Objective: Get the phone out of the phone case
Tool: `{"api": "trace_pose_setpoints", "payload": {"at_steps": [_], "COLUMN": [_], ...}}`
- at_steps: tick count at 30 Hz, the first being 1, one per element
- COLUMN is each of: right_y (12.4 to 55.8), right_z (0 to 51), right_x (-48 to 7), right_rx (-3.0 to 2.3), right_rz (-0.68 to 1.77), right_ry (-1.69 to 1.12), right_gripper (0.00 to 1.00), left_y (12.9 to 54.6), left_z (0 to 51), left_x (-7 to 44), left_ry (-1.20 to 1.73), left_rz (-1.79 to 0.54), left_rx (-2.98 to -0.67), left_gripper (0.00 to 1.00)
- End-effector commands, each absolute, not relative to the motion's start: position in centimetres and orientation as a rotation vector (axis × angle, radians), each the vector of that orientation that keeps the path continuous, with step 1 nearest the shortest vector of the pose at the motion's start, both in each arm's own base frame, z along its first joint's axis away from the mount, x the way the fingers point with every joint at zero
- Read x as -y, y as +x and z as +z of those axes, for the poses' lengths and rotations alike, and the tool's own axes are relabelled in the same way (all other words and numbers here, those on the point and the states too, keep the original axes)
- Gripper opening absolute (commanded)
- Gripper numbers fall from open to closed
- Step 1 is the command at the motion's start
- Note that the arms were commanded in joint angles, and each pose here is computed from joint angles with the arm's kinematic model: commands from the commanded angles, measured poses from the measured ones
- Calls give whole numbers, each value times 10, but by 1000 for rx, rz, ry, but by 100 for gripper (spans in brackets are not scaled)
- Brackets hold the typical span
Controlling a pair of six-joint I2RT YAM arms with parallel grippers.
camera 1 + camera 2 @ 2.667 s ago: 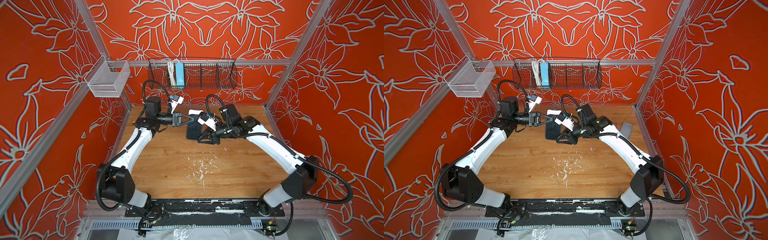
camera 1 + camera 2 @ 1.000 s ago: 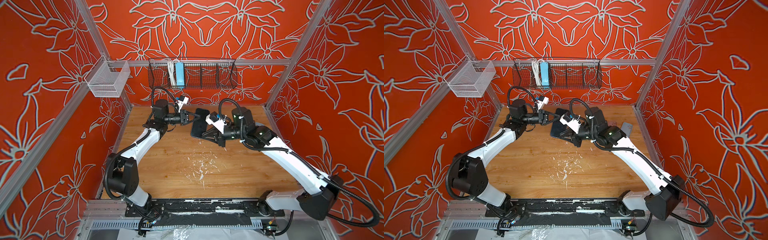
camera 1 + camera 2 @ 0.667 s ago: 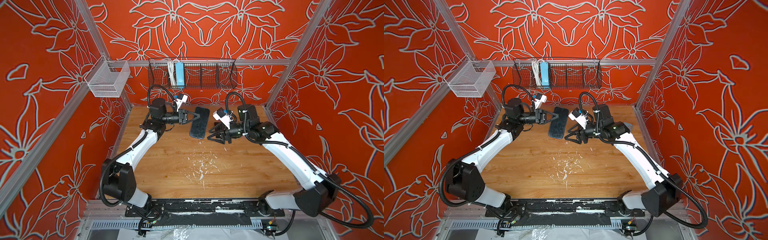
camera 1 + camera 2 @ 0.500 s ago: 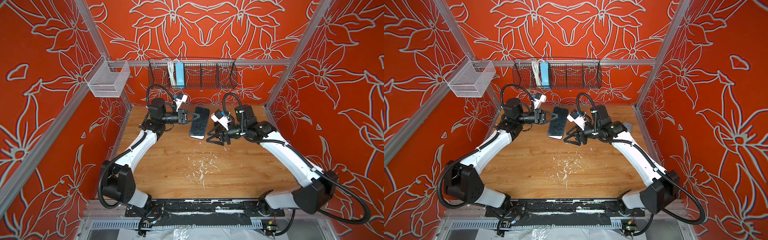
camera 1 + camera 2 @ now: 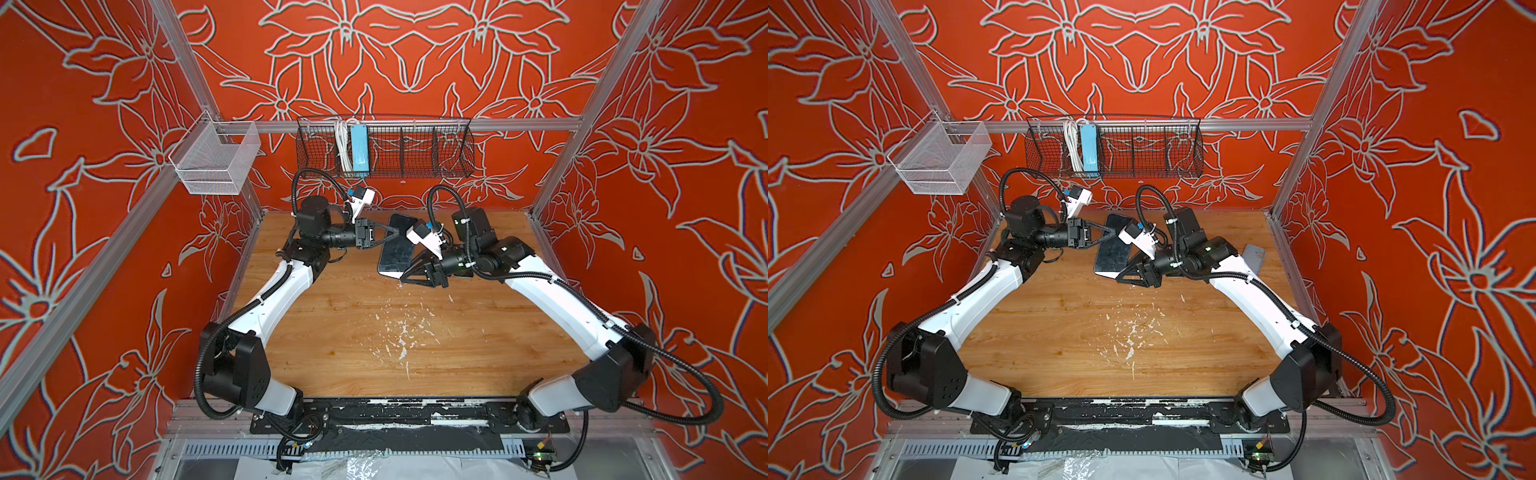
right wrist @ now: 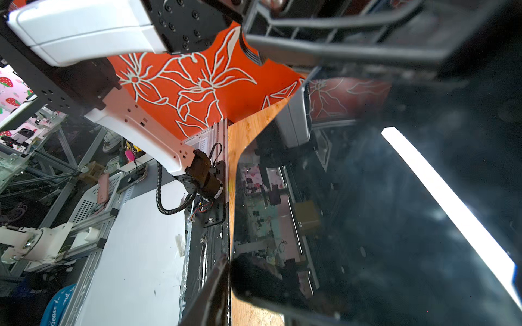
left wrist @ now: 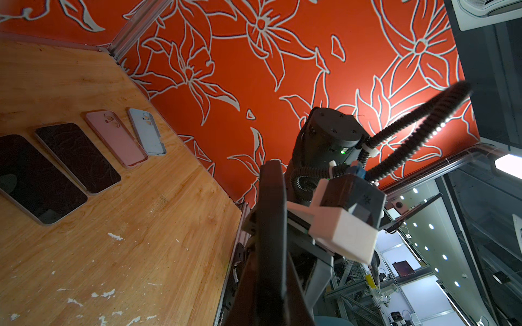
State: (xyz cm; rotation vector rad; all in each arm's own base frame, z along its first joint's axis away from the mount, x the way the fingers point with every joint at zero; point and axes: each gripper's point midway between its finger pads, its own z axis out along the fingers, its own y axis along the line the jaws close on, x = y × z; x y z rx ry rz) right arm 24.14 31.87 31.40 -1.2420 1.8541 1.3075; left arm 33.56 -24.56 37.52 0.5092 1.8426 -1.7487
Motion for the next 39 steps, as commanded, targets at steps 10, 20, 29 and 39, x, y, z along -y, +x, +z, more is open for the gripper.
{"api": "trace_pose_setpoints", "payload": {"at_steps": [10, 20, 29, 39], "right_y": [214, 210, 213, 218], "right_z": [346, 365, 366, 366], "right_x": [-348, -348, -343, -330], "right_rx": [-1653, -1550, -1532, -1563], "right_rz": [1165, 1069, 1015, 1094], "right_ry": [-1392, -1386, -1366, -1283], "right_gripper": [11, 10, 8, 9], "left_y": [347, 350, 340, 338], "left_z": [388, 374, 378, 387], "left_x": [243, 245, 252, 250], "left_ry": [397, 279, 252, 237], "left_rz": [-1749, -1777, -1786, -1762], "left_rx": [-1828, -1882, -1886, -1871], "left_gripper": [0, 0, 0, 0]}}
